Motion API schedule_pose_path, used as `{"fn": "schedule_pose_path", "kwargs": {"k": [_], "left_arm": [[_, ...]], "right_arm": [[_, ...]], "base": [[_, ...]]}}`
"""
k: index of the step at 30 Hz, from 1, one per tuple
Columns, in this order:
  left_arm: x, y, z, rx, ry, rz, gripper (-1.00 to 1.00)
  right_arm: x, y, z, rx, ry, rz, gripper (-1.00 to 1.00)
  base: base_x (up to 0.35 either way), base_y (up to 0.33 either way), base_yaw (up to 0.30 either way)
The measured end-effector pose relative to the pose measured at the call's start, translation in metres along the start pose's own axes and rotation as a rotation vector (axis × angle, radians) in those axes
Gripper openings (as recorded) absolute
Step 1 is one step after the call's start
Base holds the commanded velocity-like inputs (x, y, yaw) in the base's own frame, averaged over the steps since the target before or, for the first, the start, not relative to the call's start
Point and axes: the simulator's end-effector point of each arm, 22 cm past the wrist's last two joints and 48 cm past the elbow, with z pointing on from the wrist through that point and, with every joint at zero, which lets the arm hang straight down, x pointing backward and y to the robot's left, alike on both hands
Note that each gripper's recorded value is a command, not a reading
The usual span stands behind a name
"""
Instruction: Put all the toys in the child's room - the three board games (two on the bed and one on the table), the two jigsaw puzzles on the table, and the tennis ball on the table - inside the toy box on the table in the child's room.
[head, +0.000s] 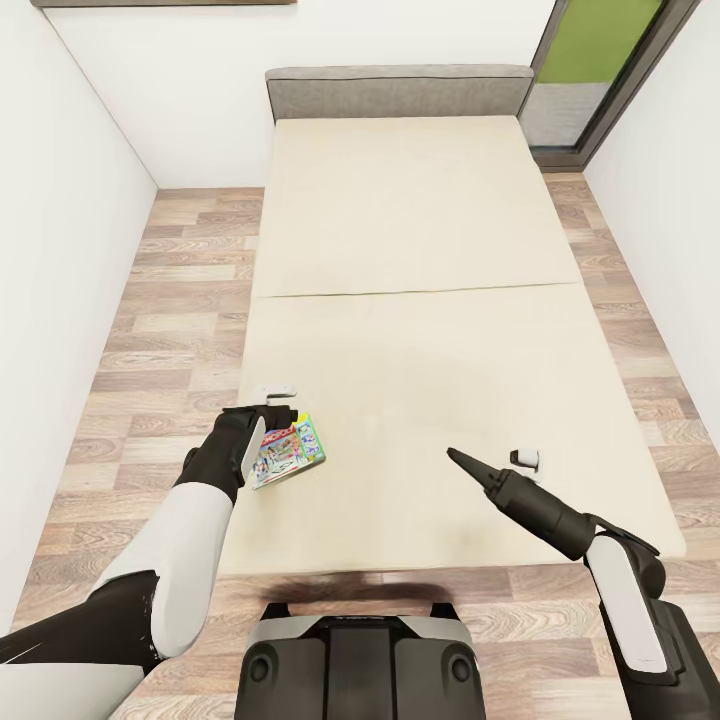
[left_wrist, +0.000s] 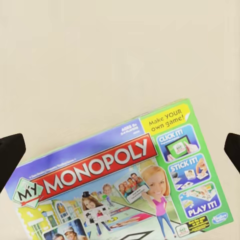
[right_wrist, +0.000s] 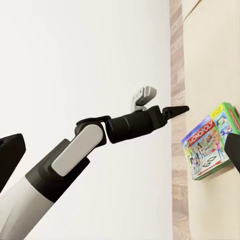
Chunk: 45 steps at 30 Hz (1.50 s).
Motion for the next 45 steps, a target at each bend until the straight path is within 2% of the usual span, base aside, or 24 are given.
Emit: {"fn": "schedule_pose_path", "kwargs": {"k": [24, 31, 45], "left_arm": [[-0.001, -0.006, 0.0, 0.026, -0.005, 0.002, 1.0], [-0.001, -0.011, -0.001, 0.031, -0.006, 0.025, 1.0], [0.007, -0.012, 0.007, 0.03, 0.007, 0.034, 1.0]], "right_arm": [[-0.002, 0.0, 0.0, 0.001, -0.01, -0.012, 1.0], [-0.002, -0.001, 0.0, 0.003, -0.009, -0.011, 1.0], [0.002, -0.009, 0.001, 0.013, -0.004, 0.001, 1.0]], "base": [[0.0, 0.0, 0.0], [0.0, 0.0, 0.0], [0.0, 0.0, 0.0]]}}
